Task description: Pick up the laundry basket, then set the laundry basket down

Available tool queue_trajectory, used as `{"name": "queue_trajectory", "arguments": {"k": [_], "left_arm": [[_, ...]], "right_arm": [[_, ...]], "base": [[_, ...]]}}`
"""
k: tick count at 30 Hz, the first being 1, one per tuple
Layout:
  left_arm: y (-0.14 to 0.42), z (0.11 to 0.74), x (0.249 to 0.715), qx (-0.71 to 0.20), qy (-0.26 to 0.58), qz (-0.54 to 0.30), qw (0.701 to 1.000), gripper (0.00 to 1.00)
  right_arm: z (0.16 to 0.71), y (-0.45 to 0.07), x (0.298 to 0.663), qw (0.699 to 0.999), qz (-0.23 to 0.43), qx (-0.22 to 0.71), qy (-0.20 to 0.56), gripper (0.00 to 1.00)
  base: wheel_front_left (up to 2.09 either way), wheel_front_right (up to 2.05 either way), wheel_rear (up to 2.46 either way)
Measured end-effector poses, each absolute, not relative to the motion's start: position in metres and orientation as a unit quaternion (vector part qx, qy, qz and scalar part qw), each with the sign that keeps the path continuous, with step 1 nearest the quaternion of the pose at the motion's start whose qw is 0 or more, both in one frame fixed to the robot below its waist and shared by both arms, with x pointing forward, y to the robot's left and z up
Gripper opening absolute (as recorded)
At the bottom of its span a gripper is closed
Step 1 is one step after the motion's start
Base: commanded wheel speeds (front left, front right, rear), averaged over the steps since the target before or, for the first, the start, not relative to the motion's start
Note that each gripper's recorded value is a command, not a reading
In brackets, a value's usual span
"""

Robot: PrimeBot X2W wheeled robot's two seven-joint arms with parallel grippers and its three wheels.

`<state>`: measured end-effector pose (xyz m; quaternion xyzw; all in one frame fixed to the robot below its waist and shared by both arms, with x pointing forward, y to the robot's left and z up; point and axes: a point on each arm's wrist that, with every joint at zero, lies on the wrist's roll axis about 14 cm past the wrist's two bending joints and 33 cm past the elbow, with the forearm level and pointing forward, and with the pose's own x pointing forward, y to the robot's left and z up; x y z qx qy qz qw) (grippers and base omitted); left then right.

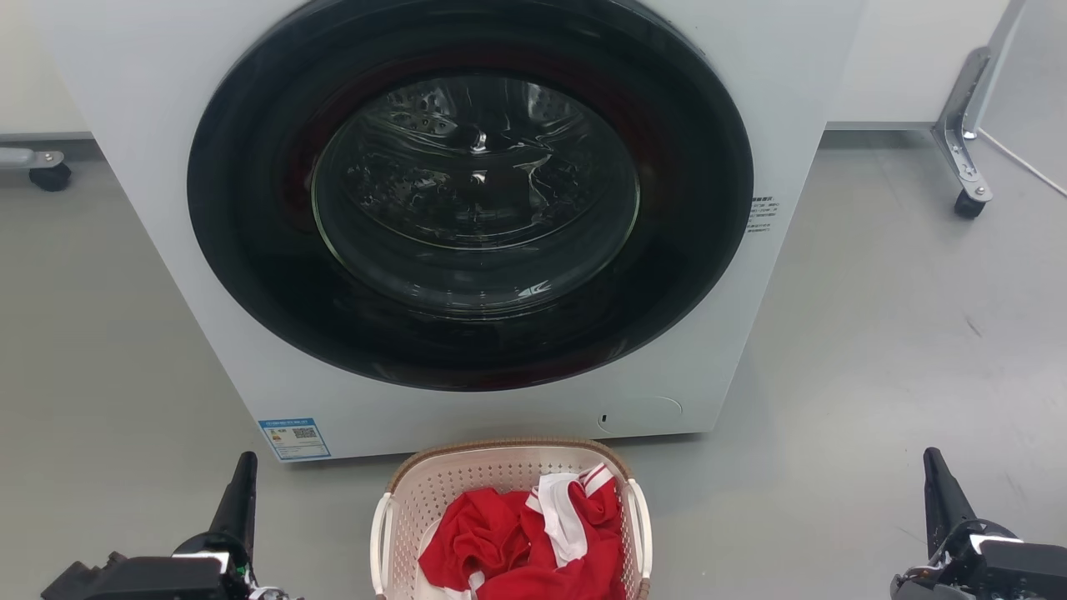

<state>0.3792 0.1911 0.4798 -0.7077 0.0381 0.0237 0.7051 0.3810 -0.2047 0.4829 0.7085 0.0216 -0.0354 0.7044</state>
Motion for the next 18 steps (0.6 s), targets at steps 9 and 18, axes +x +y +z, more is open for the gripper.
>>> {"name": "queue_trajectory", "arguments": {"k": [9, 18], "left_arm": [[0.191, 0.48, 0.379, -0.708, 0.038, 0.024, 0.705, 0.0], [0.188, 0.455, 0.366, -0.711, 0.065, 0.05, 0.699, 1.0]], "right_arm": [[0.483, -0.205, 0.381, 0.704, -0.035, 0.709, 0.022, 0.0], [0.459, -0.2, 0.369, 0.697, -0.061, 0.713, 0.049, 1.0]], "base": [[0.0, 0.0, 0.0], [0.0, 0.0, 0.0]]}}
